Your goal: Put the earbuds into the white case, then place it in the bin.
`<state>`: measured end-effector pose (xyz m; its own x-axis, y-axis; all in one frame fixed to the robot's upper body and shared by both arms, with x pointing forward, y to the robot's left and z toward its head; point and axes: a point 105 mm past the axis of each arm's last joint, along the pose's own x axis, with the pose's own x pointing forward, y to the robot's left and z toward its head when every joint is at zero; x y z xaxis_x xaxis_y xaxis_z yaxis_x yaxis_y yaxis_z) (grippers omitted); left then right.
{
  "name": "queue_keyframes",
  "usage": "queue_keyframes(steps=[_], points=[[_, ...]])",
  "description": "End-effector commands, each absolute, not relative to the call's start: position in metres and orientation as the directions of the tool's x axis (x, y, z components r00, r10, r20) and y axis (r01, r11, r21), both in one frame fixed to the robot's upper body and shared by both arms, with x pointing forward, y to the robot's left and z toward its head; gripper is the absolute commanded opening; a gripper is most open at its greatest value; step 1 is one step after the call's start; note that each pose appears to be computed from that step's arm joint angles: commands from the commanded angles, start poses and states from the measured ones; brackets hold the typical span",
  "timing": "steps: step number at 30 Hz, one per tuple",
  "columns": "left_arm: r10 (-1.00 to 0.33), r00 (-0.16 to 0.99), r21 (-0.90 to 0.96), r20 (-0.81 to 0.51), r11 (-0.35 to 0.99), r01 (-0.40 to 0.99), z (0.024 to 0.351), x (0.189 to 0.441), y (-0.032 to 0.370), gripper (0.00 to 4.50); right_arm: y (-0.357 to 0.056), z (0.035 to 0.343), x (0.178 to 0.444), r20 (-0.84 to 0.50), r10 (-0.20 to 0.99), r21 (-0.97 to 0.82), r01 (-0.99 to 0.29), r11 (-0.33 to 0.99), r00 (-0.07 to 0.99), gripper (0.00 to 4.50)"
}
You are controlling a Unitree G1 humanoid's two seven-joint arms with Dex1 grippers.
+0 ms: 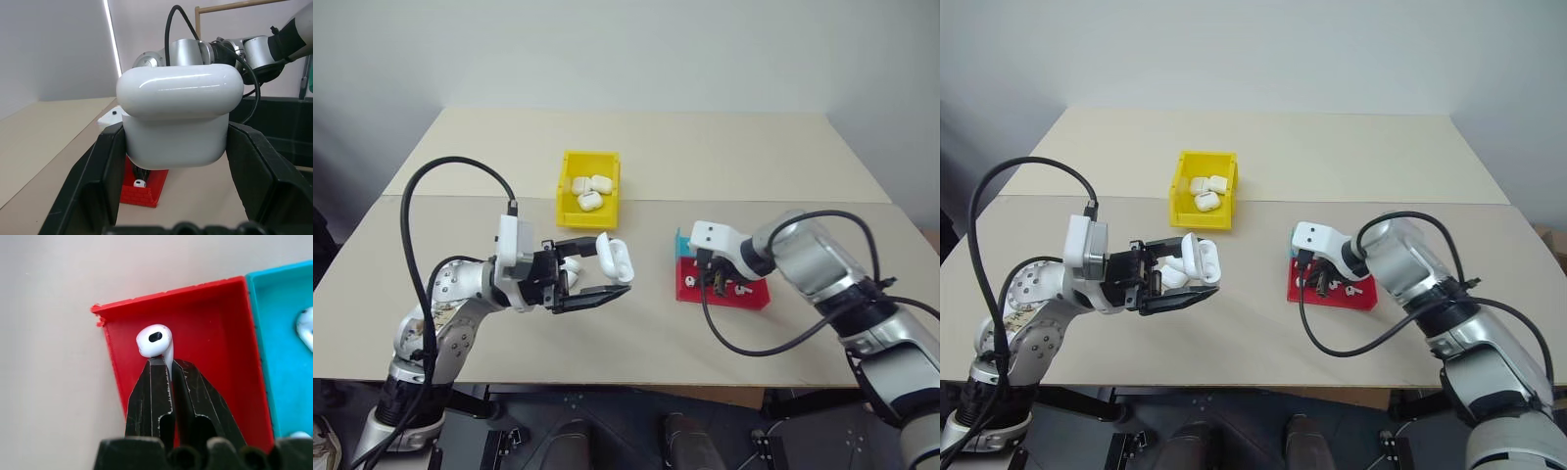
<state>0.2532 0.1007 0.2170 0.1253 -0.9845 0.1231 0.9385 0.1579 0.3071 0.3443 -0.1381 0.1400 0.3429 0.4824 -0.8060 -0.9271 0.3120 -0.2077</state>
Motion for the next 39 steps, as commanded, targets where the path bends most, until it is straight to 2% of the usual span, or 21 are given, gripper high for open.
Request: queue_keyframes(steps=[1,5,9,11,20,27,34,39], points=[[-0.987,0.091,0.336,0.133,0.131,0.933,0.225,0.252,0.1,2.78,-0.138,0.154,0.339,-0.771,0.516,-0.223,-0.917,0.331,0.373,0.03],[-0.987,0.073,0.332,0.141,0.116,0.936,0.228,0.255,0.099,2.78,-0.142,0.161,0.339,-0.73,0.537,-0.211,-0.887,0.411,0.423,0.03],[-0.99,0.042,0.33,0.133,0.084,0.94,0.227,0.254,0.096,2.78,-0.144,0.14,0.345,-0.771,0.45,-0.247,-0.863,0.441,0.451,0.03],[-0.991,0.036,0.332,0.13,0.077,0.94,0.227,0.253,0.096,2.78,-0.148,0.132,0.349,-0.789,0.397,-0.288,-0.853,0.435,0.468,0.03],[-0.99,0.056,0.338,0.132,0.098,0.936,0.227,0.251,0.096,2.78,-0.146,0.125,0.349,-0.817,0.383,-0.294,-0.882,0.367,0.432,0.03],[-0.987,0.087,0.349,0.133,0.129,0.928,0.229,0.249,0.1,2.78,-0.148,0.132,0.345,-0.822,0.408,-0.275,-0.904,0.328,0.398,2.19],[-0.988,0.084,0.356,0.131,0.126,0.926,0.229,0.249,0.099,2.78,-0.14,0.15,0.344,-0.795,0.463,-0.297,-0.917,0.266,0.391,2.19],[-0.988,0.082,0.359,0.132,0.124,0.925,0.229,0.249,0.098,2.78,-0.137,0.147,0.347,-0.798,0.464,-0.309,-0.922,0.234,0.385,2.19]])
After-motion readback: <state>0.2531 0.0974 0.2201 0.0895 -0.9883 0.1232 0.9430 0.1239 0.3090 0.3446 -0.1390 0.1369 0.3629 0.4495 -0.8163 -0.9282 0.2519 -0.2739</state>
